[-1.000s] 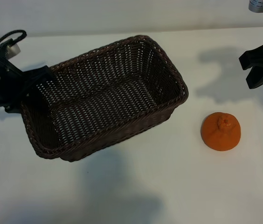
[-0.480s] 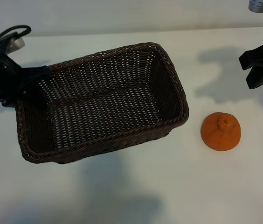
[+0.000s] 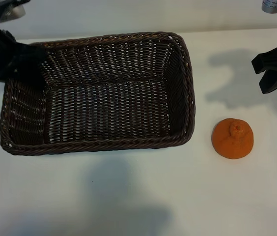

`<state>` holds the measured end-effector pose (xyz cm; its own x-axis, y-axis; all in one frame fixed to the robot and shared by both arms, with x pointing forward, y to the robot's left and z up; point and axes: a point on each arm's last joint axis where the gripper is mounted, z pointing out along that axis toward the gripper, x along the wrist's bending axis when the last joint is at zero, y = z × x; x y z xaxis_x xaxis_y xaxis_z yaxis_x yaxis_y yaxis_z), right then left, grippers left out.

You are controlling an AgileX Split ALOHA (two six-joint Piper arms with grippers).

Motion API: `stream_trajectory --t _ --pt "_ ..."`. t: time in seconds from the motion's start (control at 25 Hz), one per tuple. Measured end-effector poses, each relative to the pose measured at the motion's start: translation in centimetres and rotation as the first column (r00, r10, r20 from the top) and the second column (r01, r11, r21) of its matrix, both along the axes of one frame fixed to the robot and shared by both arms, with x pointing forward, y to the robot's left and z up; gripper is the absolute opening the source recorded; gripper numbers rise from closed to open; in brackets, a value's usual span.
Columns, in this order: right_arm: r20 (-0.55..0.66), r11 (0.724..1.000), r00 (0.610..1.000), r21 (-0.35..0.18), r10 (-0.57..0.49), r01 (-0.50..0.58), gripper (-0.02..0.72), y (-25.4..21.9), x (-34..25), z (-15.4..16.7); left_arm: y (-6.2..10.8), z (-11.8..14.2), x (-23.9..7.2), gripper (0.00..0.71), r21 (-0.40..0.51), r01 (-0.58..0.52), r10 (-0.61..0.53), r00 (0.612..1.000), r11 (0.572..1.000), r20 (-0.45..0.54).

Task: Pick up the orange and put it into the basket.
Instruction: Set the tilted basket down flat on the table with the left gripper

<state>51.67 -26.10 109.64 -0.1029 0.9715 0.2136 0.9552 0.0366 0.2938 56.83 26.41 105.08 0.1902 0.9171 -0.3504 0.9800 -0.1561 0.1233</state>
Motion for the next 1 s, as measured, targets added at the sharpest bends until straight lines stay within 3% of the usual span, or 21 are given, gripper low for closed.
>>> stream_trajectory --t 0.16,0.48,1.0 --pt "0.000 1.000 1.000 0.000 0.000 0.000 0.362 0.0 0.0 0.0 0.0 0.1 0.2 0.210 -0.002 -0.008 0.008 1.000 1.000 -0.002" --pt "0.000 1.000 1.000 0.000 0.000 0.000 0.362 0.0 0.0 0.0 -0.3 -2.1 1.3 0.210 0.002 -0.034 0.034 0.996 0.999 -0.077" --pt "0.000 1.000 1.000 0.000 0.000 0.000 0.362 0.0 0.0 0.0 -4.8 -3.4 5.4 0.209 0.068 -0.018 0.024 0.996 0.997 -0.080"
